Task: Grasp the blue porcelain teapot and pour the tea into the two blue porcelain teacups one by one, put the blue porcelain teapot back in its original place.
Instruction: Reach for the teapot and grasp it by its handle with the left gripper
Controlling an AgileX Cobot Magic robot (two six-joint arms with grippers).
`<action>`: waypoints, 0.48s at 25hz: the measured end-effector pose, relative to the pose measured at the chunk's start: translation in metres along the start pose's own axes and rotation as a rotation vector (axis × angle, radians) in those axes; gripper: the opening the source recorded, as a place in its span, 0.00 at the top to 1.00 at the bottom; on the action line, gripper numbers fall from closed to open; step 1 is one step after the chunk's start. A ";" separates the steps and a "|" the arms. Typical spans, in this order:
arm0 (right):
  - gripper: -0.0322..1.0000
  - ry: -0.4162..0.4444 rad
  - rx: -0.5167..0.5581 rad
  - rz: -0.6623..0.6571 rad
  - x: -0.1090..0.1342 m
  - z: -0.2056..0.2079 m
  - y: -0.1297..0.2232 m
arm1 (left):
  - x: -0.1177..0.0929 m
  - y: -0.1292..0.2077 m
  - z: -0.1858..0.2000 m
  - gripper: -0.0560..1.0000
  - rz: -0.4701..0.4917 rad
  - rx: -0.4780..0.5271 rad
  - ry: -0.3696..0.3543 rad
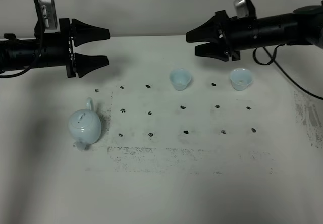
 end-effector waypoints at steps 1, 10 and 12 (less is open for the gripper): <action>0.40 0.023 -0.004 0.026 0.003 0.009 -0.001 | 0.000 0.001 0.000 0.23 -0.002 0.008 -0.004; 0.40 0.280 -0.033 0.239 0.031 0.082 -0.001 | -0.018 -0.004 0.007 0.23 -0.064 0.011 -0.008; 0.40 0.338 -0.037 0.277 0.041 0.094 0.002 | -0.026 -0.007 0.010 0.23 -0.086 0.004 -0.004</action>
Point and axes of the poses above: a point on each arm's last joint axis where the gripper is mounted, z pointing back along that axis away from the gripper, x along the wrist's bending axis when the last joint is at zero, y = z × x, the point moved 8 cm from there along -z, pointing out along that axis toward the gripper, and after that the axes turned 12 degrees about -z, right-handed, at the moved point
